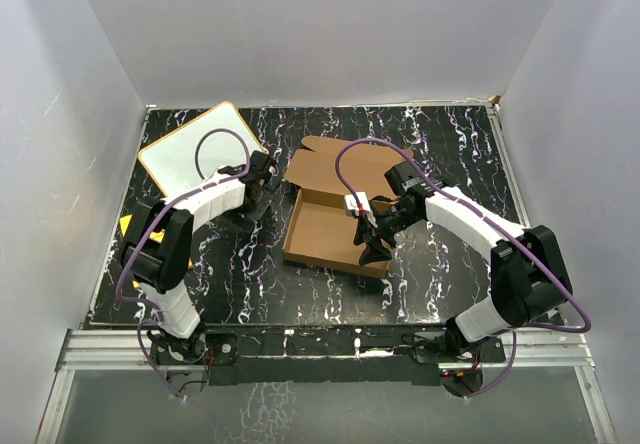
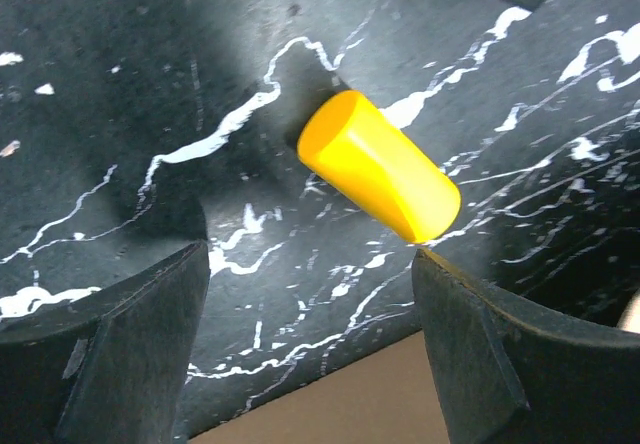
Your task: Fold the paper box
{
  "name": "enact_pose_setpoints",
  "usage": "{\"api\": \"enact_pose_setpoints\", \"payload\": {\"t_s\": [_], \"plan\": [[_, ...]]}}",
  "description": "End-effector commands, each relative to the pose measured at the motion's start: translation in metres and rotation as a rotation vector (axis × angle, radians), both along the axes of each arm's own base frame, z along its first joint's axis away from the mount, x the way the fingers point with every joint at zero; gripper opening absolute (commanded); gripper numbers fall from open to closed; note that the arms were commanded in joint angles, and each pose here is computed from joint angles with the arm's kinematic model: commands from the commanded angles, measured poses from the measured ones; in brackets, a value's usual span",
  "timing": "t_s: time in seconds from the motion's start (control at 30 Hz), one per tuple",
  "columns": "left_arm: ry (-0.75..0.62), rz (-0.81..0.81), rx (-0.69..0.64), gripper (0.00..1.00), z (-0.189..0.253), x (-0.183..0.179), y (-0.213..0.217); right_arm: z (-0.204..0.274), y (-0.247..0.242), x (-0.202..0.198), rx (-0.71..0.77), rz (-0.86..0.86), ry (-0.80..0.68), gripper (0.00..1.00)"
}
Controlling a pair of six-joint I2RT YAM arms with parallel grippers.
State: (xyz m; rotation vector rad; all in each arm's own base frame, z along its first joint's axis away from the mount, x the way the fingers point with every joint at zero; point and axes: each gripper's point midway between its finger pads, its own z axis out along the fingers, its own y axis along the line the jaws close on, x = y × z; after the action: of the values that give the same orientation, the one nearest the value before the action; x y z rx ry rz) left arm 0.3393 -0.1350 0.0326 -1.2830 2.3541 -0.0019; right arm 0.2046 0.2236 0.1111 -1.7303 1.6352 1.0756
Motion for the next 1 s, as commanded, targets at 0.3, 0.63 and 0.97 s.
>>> {"api": "enact_pose_setpoints", "payload": {"t_s": [0.3,0.63,0.97], "plan": [[-0.154,0.022,0.078,0.81,0.041,0.040,0.018,0.015,0.009,0.010,0.069,0.015,-0.045,0.59],[-0.140,0.034,0.062,0.83,0.032,0.069,0.024,0.013,0.009,0.010,0.065,0.016,-0.044,0.59],[-0.110,0.052,0.066,0.83,0.019,0.084,0.026,0.013,0.009,0.009,0.062,0.015,-0.045,0.59]]}}
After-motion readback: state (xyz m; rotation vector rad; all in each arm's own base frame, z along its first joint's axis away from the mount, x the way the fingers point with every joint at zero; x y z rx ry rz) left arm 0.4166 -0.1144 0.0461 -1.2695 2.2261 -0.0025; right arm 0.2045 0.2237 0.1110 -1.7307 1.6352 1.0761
